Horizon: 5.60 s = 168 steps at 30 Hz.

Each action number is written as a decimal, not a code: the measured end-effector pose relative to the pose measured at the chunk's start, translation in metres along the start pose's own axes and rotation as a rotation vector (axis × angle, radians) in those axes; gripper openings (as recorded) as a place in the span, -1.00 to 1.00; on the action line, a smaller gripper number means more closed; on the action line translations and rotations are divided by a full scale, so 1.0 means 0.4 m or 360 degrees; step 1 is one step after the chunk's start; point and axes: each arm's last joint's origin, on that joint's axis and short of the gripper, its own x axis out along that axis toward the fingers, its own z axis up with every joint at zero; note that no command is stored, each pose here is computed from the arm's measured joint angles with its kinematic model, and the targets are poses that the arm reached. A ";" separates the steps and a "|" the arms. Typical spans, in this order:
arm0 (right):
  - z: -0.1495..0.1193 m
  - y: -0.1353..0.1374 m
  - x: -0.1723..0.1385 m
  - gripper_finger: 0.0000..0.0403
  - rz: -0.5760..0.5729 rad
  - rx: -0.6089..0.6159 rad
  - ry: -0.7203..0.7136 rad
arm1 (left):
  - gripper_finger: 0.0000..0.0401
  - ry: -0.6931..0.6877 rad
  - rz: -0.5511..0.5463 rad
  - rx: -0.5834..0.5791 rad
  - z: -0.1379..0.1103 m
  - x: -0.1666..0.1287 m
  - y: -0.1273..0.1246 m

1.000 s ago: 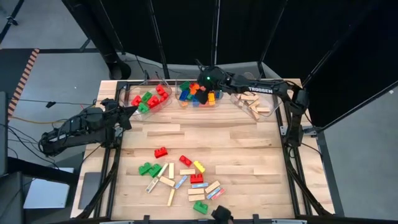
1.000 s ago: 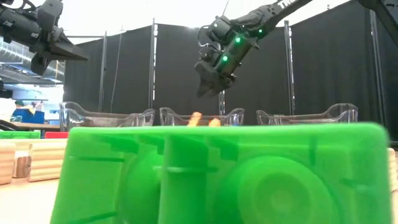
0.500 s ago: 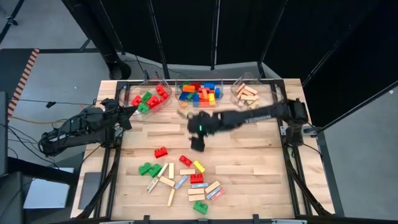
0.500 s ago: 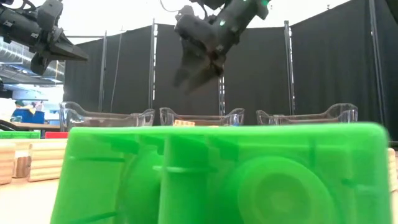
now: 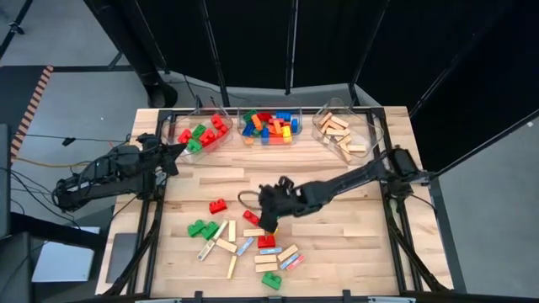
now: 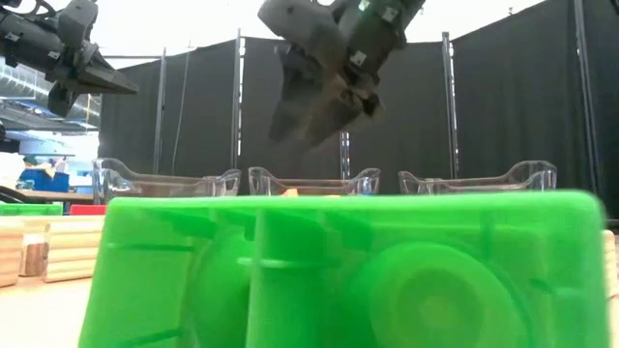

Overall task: Sort blocks by size
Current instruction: Put the large yellow game piece into the middle transparent bin, then put the small red game piece into the left transparent bin

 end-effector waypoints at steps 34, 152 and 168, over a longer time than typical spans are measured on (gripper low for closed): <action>-0.183 0.031 0.110 -0.47 0.0077 0.0186 0.0333 | -0.99 0.0014 -0.0030 -0.0001 0.000 0.000 -0.002; 0.328 -0.393 0.084 -0.51 -0.0142 0.0120 -0.0698 | -0.99 0.0086 -0.0004 0.0017 -0.005 0.014 -0.007; 0.597 -0.456 0.274 -0.51 0.0042 0.0215 -0.1281 | -0.99 0.0086 -0.0003 0.0018 -0.005 0.014 -0.007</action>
